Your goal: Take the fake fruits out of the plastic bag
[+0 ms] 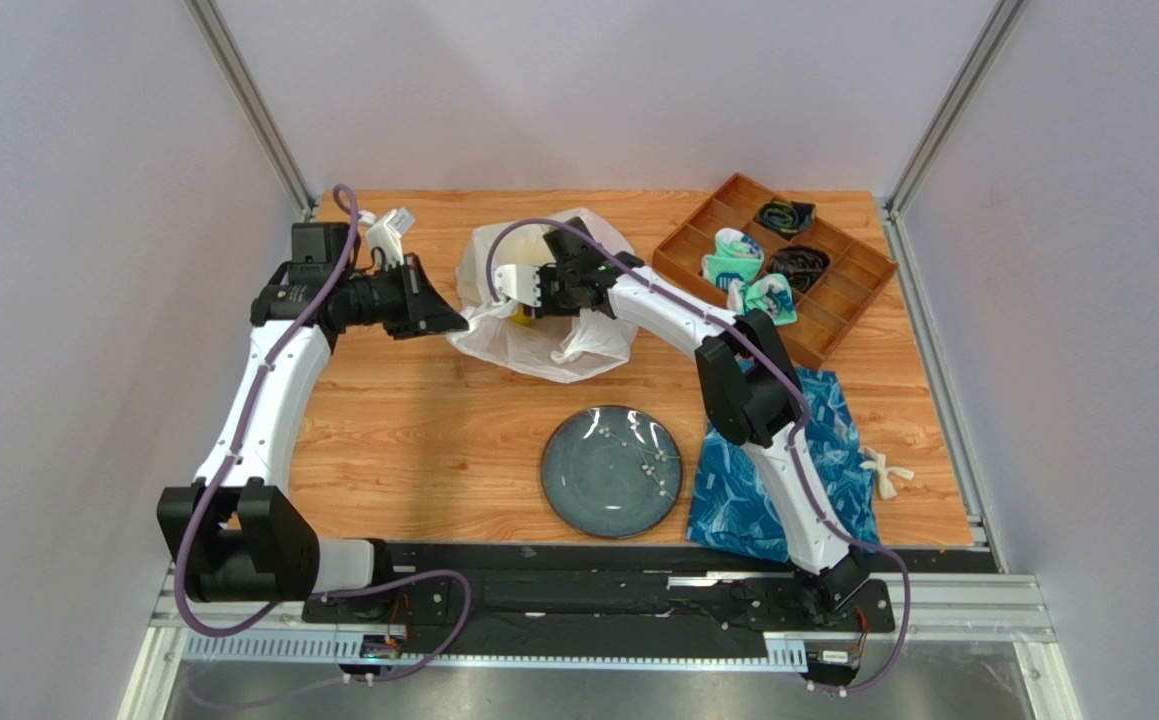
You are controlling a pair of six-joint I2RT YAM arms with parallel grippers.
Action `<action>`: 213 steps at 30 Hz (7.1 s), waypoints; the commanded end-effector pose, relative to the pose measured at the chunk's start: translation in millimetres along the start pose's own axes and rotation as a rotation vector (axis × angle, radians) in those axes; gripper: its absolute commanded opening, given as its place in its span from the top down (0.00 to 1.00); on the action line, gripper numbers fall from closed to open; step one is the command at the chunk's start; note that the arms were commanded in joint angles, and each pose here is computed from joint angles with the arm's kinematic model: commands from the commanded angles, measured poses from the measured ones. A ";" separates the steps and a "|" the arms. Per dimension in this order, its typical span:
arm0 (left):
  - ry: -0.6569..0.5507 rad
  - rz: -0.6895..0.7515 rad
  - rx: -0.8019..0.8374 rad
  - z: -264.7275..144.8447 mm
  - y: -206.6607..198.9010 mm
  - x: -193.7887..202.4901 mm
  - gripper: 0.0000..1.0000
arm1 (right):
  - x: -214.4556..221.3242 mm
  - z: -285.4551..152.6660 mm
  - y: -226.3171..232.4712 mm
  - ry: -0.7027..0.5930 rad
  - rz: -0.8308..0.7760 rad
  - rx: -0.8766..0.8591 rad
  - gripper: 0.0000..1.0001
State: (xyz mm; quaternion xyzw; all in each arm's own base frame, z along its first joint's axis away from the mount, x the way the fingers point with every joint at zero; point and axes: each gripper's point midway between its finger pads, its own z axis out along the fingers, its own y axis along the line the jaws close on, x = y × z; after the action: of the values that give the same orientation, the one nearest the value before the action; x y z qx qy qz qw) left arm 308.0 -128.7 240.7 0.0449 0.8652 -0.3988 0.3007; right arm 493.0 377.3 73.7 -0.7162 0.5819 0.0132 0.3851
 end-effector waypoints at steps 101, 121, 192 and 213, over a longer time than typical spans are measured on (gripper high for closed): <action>-0.208 0.306 -0.008 -46.8 -39.0 -60.7 1.00 | -151.5 -309.0 116.6 -0.464 0.607 -0.087 0.04; -0.190 0.337 -0.011 -60.1 -51.1 -49.7 1.00 | -68.1 -222.9 -24.5 -0.045 0.276 0.543 0.19; -0.116 0.031 0.214 -29.8 -72.0 17.7 1.00 | -177.9 -247.0 65.1 -0.366 0.515 -0.117 0.97; -0.181 -0.135 0.160 -37.4 -37.5 51.6 1.00 | -36.9 -224.8 167.7 -0.013 0.369 0.012 1.00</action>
State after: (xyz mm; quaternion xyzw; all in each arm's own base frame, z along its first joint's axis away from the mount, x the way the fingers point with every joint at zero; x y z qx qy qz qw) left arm 232.1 -136.7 246.2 -0.0431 0.8090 -0.4906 0.3209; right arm 215.5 268.2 130.3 -0.6102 0.7224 0.1180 0.3031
